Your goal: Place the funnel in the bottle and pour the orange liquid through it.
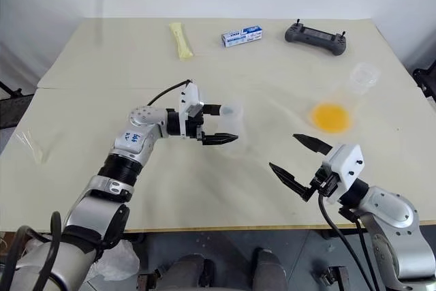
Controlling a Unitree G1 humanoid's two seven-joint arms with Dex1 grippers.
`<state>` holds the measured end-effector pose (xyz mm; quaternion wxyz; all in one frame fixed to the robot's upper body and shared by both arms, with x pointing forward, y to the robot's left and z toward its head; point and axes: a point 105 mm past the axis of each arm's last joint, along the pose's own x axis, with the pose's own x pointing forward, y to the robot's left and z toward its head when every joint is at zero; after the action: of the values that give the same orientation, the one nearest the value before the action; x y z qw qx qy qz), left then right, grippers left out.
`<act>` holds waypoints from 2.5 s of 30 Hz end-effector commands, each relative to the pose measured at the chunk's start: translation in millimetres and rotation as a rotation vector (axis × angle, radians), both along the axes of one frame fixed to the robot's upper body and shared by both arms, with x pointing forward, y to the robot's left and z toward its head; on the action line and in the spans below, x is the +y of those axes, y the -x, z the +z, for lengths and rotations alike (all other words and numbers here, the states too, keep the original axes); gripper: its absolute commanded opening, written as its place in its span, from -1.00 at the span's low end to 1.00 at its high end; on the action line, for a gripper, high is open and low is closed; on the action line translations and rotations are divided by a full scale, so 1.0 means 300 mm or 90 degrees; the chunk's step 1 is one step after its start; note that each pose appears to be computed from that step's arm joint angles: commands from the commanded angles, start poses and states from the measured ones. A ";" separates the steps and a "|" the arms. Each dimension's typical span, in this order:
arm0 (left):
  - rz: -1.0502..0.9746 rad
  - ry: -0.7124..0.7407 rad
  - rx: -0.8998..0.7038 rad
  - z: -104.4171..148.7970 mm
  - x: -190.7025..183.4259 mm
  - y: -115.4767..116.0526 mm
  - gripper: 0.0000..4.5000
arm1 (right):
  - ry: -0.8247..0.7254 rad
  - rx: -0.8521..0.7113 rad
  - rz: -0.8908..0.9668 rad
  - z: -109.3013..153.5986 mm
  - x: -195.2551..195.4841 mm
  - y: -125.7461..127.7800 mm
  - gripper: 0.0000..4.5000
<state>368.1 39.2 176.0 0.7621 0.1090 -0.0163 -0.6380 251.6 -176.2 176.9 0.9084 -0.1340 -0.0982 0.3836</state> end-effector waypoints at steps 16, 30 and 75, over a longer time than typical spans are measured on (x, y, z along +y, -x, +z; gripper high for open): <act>0.237 0.034 -0.017 0.116 0.390 0.095 0.97 | 0.043 0.031 0.069 0.034 -0.027 0.007 1.00; 0.870 0.079 -0.066 0.070 1.071 0.283 0.97 | 0.039 0.072 0.137 0.014 0.015 -0.041 1.00; 1.211 0.124 0.121 -0.120 1.396 0.460 0.97 | 0.048 0.083 0.150 -0.010 0.022 -0.032 1.00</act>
<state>236.1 458.5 128.8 0.9653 -0.0353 0.1058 0.2361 261.3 -170.7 166.7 0.8600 -0.1229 -0.0219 0.4949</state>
